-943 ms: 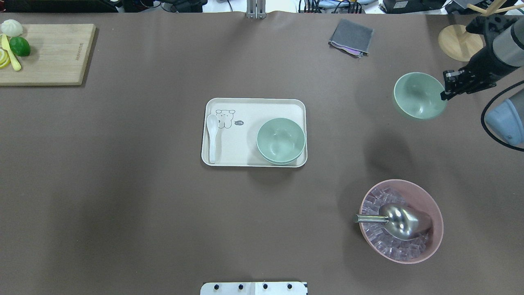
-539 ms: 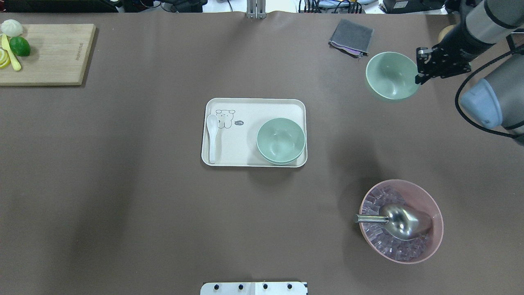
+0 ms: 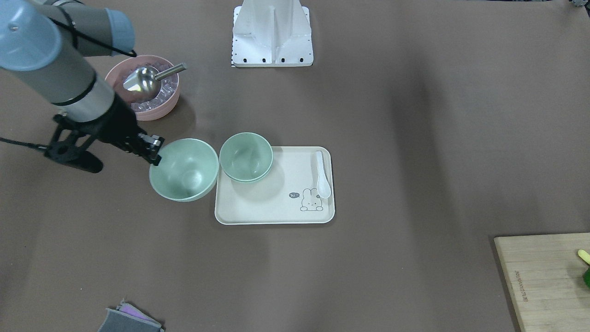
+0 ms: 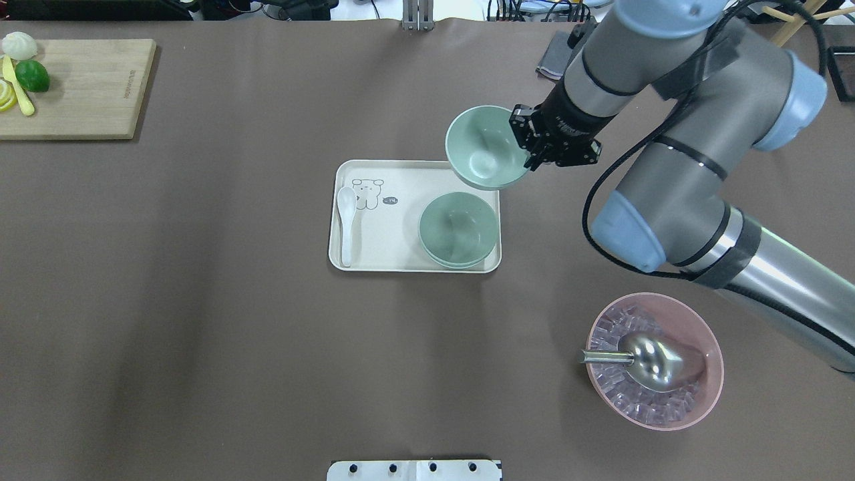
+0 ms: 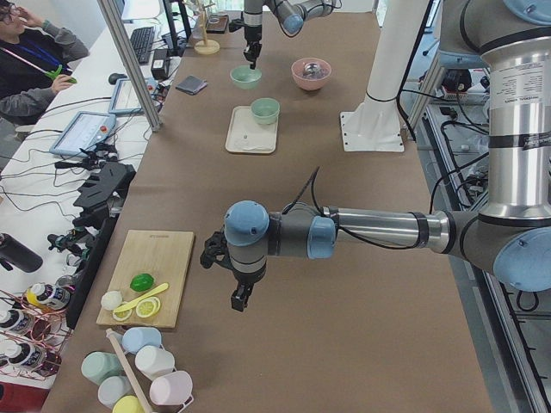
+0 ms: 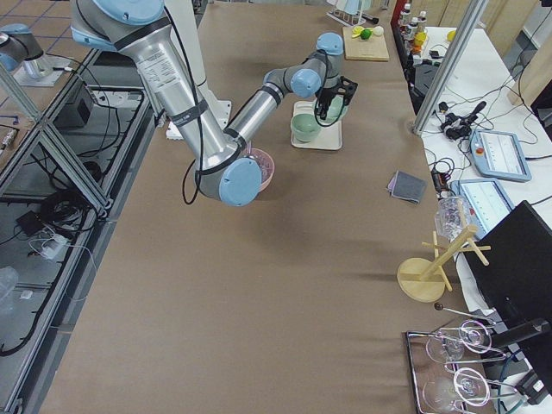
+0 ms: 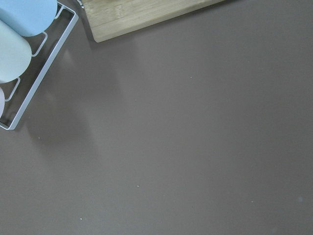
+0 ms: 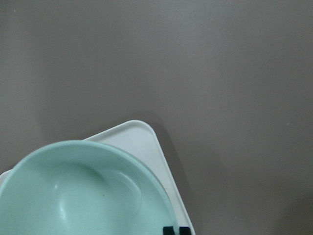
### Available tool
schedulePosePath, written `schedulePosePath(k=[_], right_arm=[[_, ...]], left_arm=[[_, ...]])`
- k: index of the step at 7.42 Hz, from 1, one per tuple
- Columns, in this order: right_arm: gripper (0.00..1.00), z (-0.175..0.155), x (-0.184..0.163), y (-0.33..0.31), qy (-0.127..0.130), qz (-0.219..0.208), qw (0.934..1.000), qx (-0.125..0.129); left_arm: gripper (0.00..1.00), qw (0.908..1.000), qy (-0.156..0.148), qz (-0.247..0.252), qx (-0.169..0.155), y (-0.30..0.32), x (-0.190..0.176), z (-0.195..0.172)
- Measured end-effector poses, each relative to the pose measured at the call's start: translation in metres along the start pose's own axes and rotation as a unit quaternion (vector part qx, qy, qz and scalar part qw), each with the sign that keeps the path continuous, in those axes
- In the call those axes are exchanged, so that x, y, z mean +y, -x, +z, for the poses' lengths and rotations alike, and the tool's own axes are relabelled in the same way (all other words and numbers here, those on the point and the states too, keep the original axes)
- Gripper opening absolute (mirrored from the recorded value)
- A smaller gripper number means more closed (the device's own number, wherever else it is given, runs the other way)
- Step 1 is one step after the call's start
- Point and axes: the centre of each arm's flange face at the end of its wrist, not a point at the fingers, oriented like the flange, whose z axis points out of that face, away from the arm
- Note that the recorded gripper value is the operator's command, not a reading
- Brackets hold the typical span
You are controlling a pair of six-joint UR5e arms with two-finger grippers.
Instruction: Stack green bowls together
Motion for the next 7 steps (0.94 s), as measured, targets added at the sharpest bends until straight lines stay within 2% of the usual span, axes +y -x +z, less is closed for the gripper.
schedulePosePath(k=[3,7], right_arm=[[0.0,0.049,0.058,0.012,-0.007,0.007,0.9995,0.031],[0.0,0.077,0.071,0.001,-0.003,0.005,0.9985,0.054]], left_arm=[[0.99,1.0,0.003,-0.003,0.001,0.001,0.001,0.002],[0.99,1.0,0.003,-0.004,0.002,0.002,0.001,0.002]])
